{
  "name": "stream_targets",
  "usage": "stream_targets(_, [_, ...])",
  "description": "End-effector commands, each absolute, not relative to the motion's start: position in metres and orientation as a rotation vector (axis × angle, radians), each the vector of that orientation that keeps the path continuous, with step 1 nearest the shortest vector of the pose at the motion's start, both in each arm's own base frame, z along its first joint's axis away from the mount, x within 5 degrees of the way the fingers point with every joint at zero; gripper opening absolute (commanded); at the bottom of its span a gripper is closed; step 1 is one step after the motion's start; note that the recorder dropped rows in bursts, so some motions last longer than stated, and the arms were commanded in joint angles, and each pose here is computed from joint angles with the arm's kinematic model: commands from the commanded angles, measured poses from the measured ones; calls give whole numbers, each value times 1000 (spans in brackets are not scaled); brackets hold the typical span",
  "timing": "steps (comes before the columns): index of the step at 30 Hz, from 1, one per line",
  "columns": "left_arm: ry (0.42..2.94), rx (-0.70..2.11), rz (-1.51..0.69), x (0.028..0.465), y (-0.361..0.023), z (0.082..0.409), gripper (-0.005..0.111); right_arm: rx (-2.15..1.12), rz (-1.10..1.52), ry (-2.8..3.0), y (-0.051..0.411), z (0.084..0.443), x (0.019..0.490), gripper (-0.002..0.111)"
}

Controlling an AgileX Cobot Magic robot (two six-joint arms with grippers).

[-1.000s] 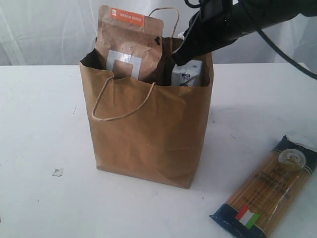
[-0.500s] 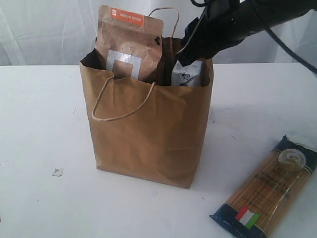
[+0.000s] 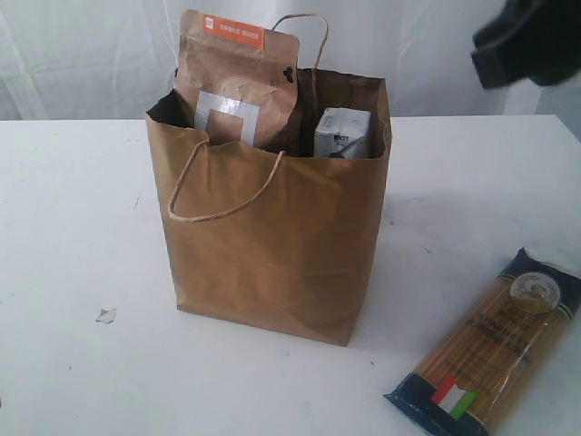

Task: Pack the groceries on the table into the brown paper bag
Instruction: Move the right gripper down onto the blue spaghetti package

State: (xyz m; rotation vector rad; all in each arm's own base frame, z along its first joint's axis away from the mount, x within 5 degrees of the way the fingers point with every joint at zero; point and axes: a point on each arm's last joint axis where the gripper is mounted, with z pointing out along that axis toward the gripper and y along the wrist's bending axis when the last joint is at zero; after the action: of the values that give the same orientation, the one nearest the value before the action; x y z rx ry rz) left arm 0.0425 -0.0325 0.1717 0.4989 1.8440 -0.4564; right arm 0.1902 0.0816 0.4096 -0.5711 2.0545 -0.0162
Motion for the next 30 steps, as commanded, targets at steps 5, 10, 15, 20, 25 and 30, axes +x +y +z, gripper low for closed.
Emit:
stream_targets(5, [1849, 484, -466, 42, -32, 171, 0, 94, 40, 2417, 35, 337, 196, 46])
stream_targets(10, [1849, 484, -466, 42, -32, 171, 0, 452, 95, 2485, 14, 286, 207, 46])
stream_targets(15, [1849, 484, -466, 42, -32, 171, 0, 541, 105, 2502, 4, 249, 218, 55])
stream_targets(20, [1849, 484, -466, 42, -32, 171, 0, 561, 121, 2533, 6, 223, 231, 84])
stream_targets(25, [1849, 484, -466, 42, -32, 171, 0, 575, 94, 2620, 7, 198, 243, 93])
stream_targets(30, [1849, 484, -466, 42, -32, 171, 0, 583, 102, 2604, 4, 182, 255, 94])
